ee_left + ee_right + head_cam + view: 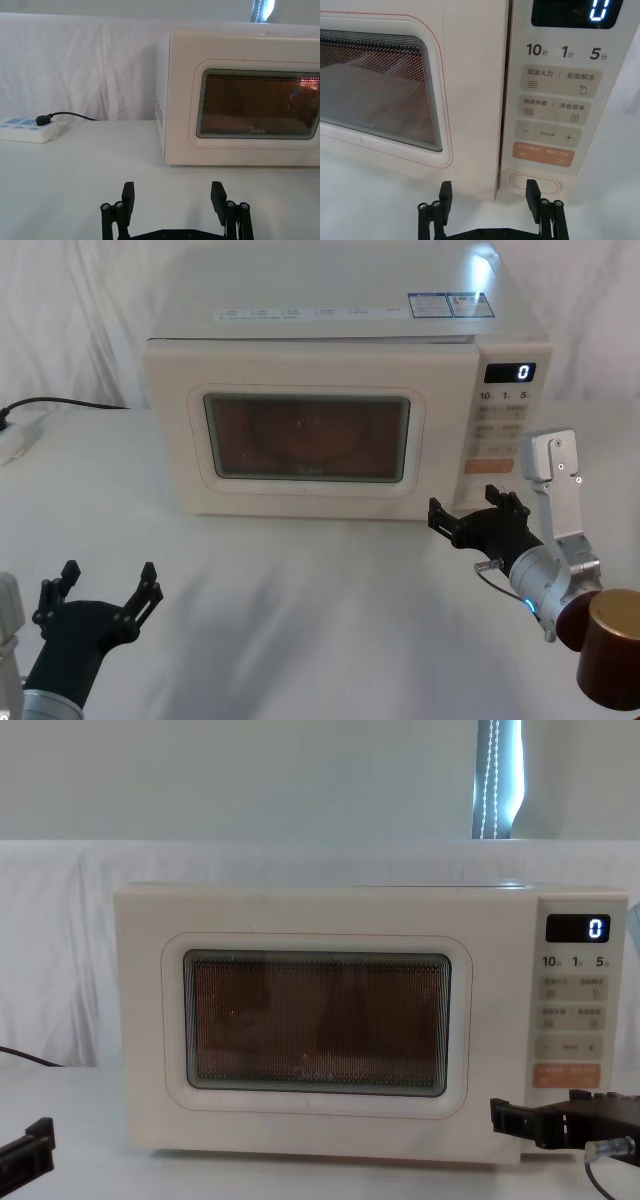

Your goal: Press the button to open the microwave door with one hand; close the microwave door with the other hand.

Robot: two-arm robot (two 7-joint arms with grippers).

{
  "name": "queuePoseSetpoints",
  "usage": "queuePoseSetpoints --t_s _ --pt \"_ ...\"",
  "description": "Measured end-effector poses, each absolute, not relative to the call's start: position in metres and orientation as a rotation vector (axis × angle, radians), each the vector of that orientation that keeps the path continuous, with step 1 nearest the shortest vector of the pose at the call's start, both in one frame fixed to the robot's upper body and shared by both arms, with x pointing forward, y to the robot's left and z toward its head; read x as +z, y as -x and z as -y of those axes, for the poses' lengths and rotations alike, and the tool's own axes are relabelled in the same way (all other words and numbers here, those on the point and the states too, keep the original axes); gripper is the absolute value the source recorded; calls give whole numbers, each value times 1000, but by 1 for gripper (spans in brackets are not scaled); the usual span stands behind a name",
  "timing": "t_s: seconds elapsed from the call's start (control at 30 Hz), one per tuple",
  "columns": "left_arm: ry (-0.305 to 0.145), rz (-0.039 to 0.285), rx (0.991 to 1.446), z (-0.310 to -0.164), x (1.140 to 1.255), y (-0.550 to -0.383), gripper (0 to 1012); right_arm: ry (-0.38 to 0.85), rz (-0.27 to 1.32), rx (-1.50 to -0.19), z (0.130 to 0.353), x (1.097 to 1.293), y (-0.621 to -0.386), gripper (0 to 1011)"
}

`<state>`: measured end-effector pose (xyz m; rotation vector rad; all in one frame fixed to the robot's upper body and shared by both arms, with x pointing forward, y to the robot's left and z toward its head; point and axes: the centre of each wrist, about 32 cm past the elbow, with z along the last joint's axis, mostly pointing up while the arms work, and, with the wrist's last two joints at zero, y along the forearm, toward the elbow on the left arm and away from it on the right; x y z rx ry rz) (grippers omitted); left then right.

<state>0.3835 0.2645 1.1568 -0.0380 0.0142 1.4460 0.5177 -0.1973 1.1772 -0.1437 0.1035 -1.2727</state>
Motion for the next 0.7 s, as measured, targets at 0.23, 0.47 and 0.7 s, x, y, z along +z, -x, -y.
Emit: queuePoseSetpoints --t_s 0.23,0.47,0.7 --pt "38 -14 1446 -265 1157 -384 1001 144 -104 -1273 197 1177 -518 1002" --pt "38 -14 1446 -265 1157 -384 1001 144 -103 -1273 197 1177 -518 1002" --pt "38 -14 1446 -265 1157 -384 1001 144 -103 -1273 197 1177 -518 1002"
